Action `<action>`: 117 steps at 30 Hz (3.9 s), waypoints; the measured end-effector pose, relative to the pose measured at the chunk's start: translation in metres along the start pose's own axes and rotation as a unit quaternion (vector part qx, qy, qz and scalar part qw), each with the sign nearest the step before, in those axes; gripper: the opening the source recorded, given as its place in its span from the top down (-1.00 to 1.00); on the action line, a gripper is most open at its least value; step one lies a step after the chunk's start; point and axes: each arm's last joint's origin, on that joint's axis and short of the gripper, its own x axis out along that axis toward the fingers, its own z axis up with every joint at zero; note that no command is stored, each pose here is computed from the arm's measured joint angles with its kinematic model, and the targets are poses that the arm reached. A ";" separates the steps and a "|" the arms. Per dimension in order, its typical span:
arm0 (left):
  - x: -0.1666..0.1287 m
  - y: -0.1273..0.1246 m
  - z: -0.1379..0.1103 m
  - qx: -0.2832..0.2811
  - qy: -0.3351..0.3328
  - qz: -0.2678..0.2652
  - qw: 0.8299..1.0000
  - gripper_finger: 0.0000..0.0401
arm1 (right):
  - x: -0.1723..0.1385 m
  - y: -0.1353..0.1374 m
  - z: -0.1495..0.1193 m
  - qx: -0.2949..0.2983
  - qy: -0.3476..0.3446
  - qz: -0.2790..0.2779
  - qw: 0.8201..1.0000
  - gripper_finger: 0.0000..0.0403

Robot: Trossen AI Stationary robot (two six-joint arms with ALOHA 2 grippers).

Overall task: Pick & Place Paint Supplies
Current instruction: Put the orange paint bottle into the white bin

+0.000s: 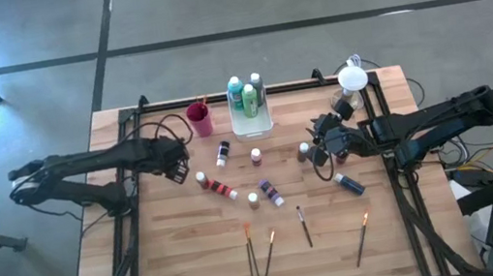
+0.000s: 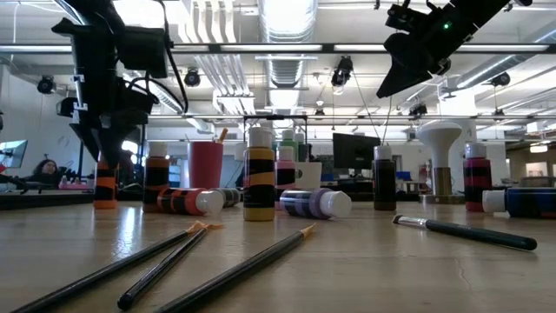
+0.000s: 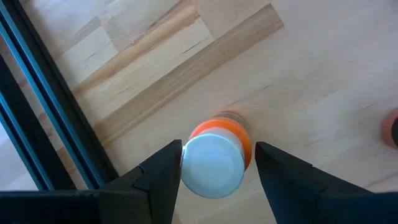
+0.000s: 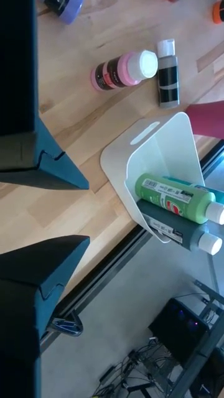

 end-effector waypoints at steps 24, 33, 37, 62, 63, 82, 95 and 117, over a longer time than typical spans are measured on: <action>-0.004 0.004 0.002 0.004 -0.018 -0.008 1.000 0.38 | 0.000 0.000 0.000 0.000 0.000 0.000 1.000 0.15; -0.020 0.004 0.009 0.008 -0.038 -0.039 0.999 0.41 | 0.000 0.000 0.000 -0.001 0.000 0.000 1.000 0.30; -0.040 0.002 0.023 0.013 -0.068 -0.064 0.996 0.41 | 0.000 0.000 0.000 -0.001 0.000 0.000 1.000 0.35; -0.117 -0.053 0.149 0.107 -0.347 -0.199 0.910 0.41 | 0.000 0.000 0.000 0.000 0.000 -0.001 1.000 0.17; -0.114 -0.056 0.156 0.111 -0.337 -0.192 0.915 0.41 | 0.000 0.000 0.000 -0.001 0.000 -0.001 1.000 0.16; -0.034 -0.071 0.217 0.116 -0.221 -0.112 0.962 0.41 | 0.008 0.001 -0.024 0.002 0.031 0.002 1.000 0.25; -0.005 -0.072 0.228 0.106 -0.204 -0.110 0.967 0.41 | 0.009 0.002 -0.024 0.005 0.029 0.003 1.000 0.12; 0.034 -0.077 0.237 0.102 -0.180 -0.097 0.974 0.41 | 0.009 0.002 -0.026 0.002 0.031 0.003 1.000 0.29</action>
